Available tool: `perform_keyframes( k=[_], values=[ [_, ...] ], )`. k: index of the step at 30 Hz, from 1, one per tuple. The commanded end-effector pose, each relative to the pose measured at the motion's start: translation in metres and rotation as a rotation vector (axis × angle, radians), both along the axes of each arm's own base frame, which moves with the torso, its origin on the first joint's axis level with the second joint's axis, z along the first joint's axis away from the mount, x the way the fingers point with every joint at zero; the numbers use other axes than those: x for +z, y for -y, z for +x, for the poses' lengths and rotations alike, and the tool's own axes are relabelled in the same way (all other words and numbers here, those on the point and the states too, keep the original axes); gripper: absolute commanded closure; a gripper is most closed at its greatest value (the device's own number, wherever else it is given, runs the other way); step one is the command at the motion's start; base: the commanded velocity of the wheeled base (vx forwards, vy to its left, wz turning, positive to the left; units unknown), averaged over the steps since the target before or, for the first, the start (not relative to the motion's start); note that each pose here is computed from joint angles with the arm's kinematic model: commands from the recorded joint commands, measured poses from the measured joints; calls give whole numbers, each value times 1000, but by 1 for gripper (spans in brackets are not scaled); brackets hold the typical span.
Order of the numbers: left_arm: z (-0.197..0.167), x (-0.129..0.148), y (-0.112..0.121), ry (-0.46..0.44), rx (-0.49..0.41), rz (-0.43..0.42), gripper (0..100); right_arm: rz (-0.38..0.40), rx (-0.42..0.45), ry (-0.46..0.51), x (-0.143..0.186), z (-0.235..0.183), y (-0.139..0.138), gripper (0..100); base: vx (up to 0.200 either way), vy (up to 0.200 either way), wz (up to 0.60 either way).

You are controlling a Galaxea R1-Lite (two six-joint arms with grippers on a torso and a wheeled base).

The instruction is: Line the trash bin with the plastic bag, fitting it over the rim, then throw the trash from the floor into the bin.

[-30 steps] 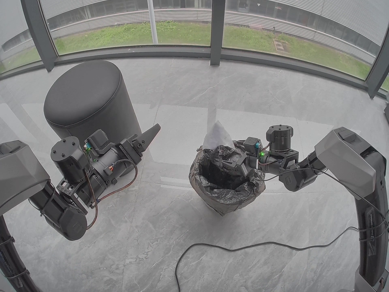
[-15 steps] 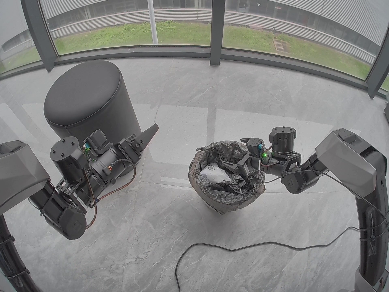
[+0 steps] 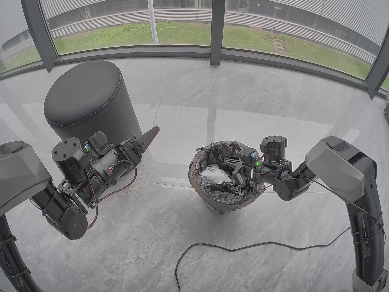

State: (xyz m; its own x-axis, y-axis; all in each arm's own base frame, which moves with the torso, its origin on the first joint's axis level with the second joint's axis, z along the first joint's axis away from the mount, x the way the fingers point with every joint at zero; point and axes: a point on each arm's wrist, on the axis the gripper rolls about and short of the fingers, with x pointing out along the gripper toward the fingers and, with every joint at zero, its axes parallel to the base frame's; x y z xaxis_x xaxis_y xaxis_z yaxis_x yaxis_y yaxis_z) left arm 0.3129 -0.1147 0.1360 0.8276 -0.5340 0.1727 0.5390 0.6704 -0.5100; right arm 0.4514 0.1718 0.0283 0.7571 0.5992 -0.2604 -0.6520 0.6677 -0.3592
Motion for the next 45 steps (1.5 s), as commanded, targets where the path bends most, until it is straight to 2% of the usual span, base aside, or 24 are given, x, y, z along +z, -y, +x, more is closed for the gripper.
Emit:
perform_keyframes(
  k=[1,7,12,16,19,22,24,25,27,29,30,31,34,35,36,37,39,40,42,43,44,45],
  values=[
    [0,1,0,3,1,1,0,-14,-20,-20,-41,20,-6,100,0,0,0],
    [1,-1,-1,-3,5,1,0,-19,-17,-28,-51,38,-19,100,0,0,0],
    [1,2,-7,7,22,-1,0,11,-14,51,-20,48,-23,100,0,0,0],
    [-2,13,-20,40,56,-2,0,61,-24,181,61,41,-14,100,0,0,0],
    [-14,19,-29,93,82,81,0,96,-52,282,144,16,9,100,0,0,0],
    [-29,20,-32,140,81,185,0,114,-89,329,203,-21,39,100,0,0,0],
    [-32,20,-33,149,75,202,0,117,-99,333,211,-28,45,100,0,0,0],
    [-56,27,-38,197,14,258,0,131,-138,345,246,-72,72,100,0,0,0],
    [-83,32,-43,243,-58,295,0,146,-205,339,267,-122,101,100,0,0,0],
    [-107,34,-49,281,-119,330,0,170,-293,323,274,-174,126,100,0,0,0],
    [-111,34,-49,285,-125,336,0,177,-302,323,275,-182,129,100,0,0,0],
    [-128,33,-53,314,-150,362,0,217,-346,303,273,-221,140,100,0,0,0],
    [-163,33,-62,359,-170,385,0,380,-395,241,254,-298,152,100,0,0,0],
    [-168,33,-63,361,-169,386,0,402,-412,240,251,-307,154,100,0,0,0],
    [-179,32,-67,370,-158,384,0,462,-485,253,241,-335,160,100,0,0,0],
    [-184,32,-69,374,-147,384,0,485,-518,269,236,-348,163,100,0,0,0],
    [-192,33,-78,376,-76,392,0,515,-556,309,227,-374,166,100,0,0,0],
    [-197,36,-87,382,3,403,0,529,-566,339,220,-391,167,100,0,0,0],
    [-207,41,-98,394,99,416,0,552,-570,377,208,-412,169,100,0,0,0],
    [-213,43,-102,400,138,421,0,560,-578,390,202,-421,170,100,0,0,0],
    [-213,43,-102,400,138,421,0,560,-578,390,202,-421,170,100,0,0,0],
    [-233,45,-106,414,190,421,0,553,-615,394,183,-440,172,100,0,0,0]
  ],
)
